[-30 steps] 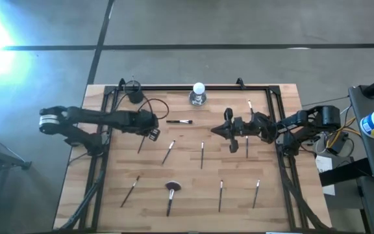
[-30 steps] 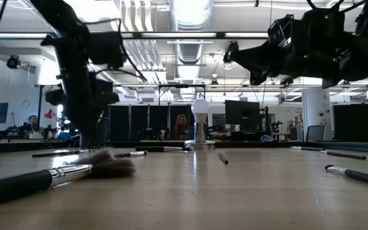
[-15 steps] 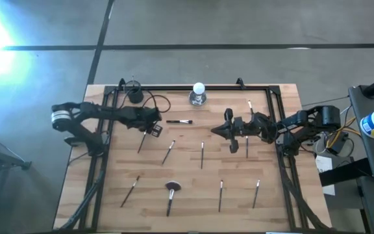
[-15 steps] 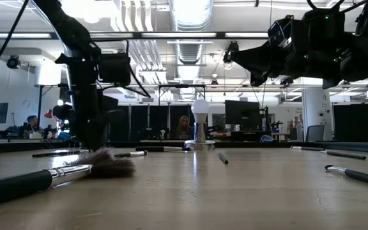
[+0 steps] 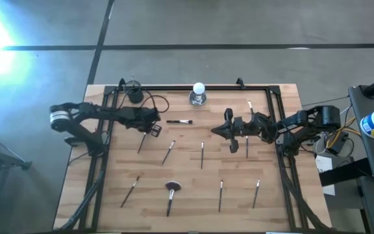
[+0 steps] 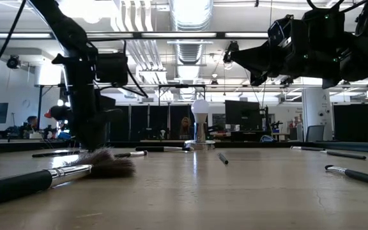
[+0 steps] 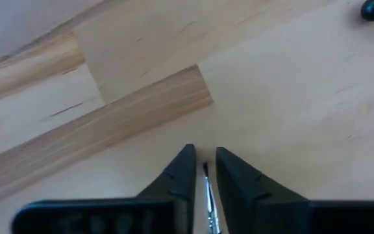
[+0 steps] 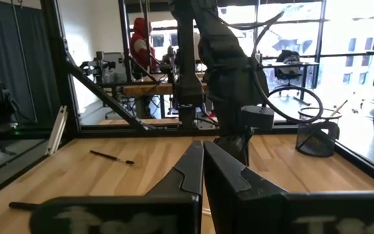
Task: Put items in baskets/containers
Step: Put the black eyeliner brush into the black brush holder
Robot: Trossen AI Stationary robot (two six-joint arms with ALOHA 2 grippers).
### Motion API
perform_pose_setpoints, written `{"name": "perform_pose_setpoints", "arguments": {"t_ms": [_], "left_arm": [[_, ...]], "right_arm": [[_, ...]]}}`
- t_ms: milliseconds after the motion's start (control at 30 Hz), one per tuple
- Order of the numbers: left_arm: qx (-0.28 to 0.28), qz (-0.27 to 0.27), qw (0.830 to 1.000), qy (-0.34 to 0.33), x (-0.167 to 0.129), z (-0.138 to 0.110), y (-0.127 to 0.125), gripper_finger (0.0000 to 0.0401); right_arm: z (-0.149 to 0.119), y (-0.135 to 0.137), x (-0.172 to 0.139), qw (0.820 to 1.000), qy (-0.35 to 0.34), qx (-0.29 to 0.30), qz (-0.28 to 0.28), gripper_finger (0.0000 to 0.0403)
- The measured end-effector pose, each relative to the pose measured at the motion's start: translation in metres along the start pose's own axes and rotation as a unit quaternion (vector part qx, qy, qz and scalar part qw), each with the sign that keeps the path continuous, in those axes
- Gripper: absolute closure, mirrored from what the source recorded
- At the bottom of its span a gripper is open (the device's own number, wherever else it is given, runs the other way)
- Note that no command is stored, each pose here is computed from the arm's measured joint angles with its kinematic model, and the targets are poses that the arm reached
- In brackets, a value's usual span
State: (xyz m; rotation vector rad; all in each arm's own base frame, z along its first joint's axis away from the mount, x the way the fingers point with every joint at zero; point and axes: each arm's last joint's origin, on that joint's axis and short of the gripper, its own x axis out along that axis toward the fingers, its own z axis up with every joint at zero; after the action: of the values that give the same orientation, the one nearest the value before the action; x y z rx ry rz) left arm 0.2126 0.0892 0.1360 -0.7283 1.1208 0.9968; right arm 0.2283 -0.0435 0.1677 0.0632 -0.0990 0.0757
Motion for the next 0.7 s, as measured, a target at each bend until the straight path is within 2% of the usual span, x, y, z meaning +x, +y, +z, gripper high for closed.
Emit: {"name": "perform_pose_setpoints", "arguments": {"t_ms": [100, 300, 400, 500, 700], "left_arm": [[0.005, 0.004, 1.0, 0.005, 0.001, -0.003, 0.001, 0.0394], [0.035, 0.012, 0.999, 0.025, -0.021, -0.002, 0.005, 0.0401], [0.022, -0.022, 0.998, -0.055, -0.048, 0.012, 0.002, 0.0401], [0.006, -0.032, 0.993, -0.117, -0.068, 0.013, 0.008, 0.0401], [-0.037, -0.072, 0.957, -0.277, -0.099, 0.017, 0.016, 0.0401]], "right_arm": [[0.0, 0.0, 0.0, 1.0, 0.0, -0.001, 0.0, 0.0394], [0.0, 0.0, 0.0, 1.0, 0.0, -0.002, -0.001, 0.0394], [0.0, 0.0, 0.0, 1.0, 0.0, -0.002, -0.002, 0.0394], [-0.001, 0.0, 0.0, 1.0, 0.002, -0.004, -0.002, 0.0394], [-0.001, 0.0, 0.0, 1.0, 0.003, -0.007, -0.004, 0.0394]]}}
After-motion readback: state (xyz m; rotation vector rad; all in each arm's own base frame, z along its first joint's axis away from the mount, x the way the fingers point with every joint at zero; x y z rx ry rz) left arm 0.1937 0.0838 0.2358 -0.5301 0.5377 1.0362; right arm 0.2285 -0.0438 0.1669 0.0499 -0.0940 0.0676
